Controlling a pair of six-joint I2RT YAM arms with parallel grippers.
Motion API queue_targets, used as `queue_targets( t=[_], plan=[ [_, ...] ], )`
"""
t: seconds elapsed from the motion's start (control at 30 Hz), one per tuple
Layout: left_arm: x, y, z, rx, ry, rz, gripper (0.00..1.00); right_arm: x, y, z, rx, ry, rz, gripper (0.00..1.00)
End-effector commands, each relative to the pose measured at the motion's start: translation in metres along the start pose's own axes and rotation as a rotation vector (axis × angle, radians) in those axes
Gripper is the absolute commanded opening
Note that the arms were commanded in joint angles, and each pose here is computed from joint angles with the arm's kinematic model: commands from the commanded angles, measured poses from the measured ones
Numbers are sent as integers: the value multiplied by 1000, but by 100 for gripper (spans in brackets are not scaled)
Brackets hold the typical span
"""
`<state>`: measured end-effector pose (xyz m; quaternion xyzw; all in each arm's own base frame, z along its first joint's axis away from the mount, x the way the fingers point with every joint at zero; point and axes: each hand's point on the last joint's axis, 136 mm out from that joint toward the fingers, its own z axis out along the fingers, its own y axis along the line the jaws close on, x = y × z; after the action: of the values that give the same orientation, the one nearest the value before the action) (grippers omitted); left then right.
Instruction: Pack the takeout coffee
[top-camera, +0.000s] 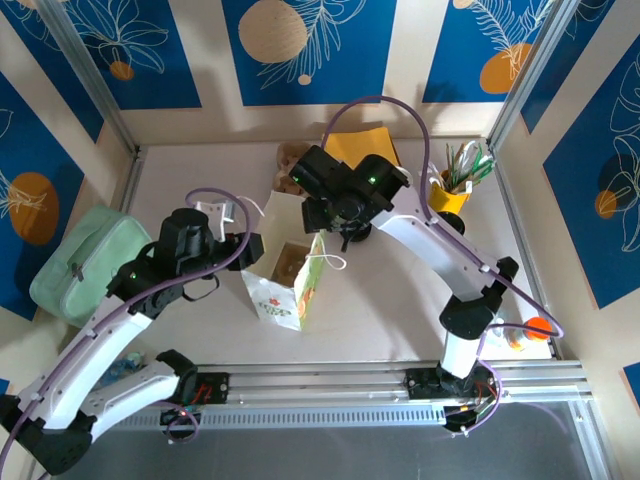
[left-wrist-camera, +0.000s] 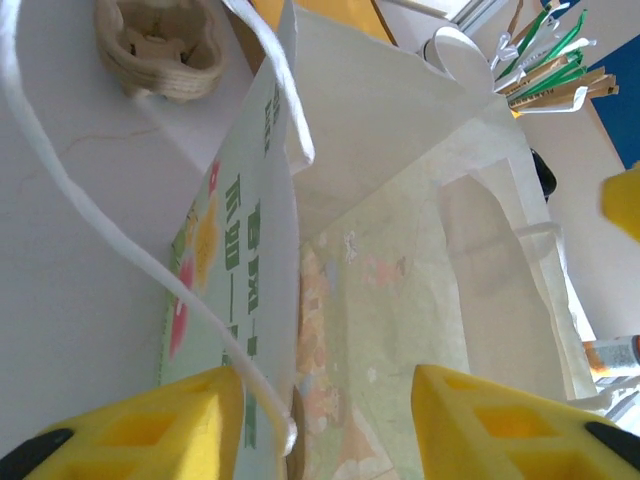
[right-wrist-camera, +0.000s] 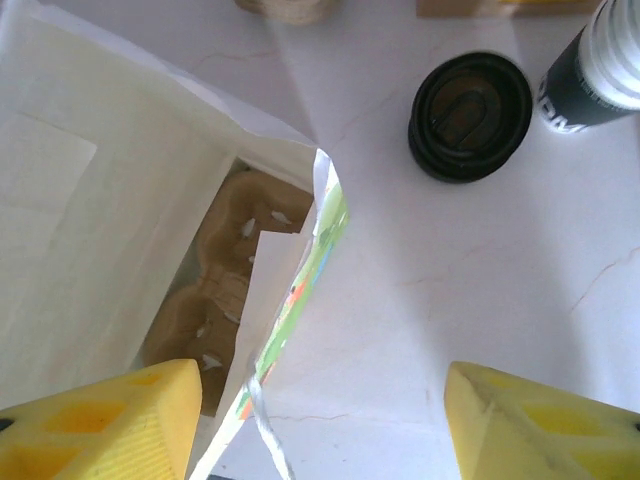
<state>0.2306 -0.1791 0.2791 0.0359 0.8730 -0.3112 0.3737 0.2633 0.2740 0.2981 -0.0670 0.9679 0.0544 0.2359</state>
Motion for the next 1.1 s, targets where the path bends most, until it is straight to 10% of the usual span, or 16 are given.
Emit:
queue_targets(
  t=[0.0,0.4,0.63,1.07],
  plan=[
    [-9,1,-15,-23,-51,21,51,11,7,13,-50,94,91,65],
    [-20,13,-51,-114,-134,72,58,14,26,46,-160,193,145,50],
    [-23,14,-62,-123,-160,83,61,15,30,54,-197,215,141,20],
    [-35,41,-97,-263,-309,49,62,10,48,12,-287,8,-35,3]
  ],
)
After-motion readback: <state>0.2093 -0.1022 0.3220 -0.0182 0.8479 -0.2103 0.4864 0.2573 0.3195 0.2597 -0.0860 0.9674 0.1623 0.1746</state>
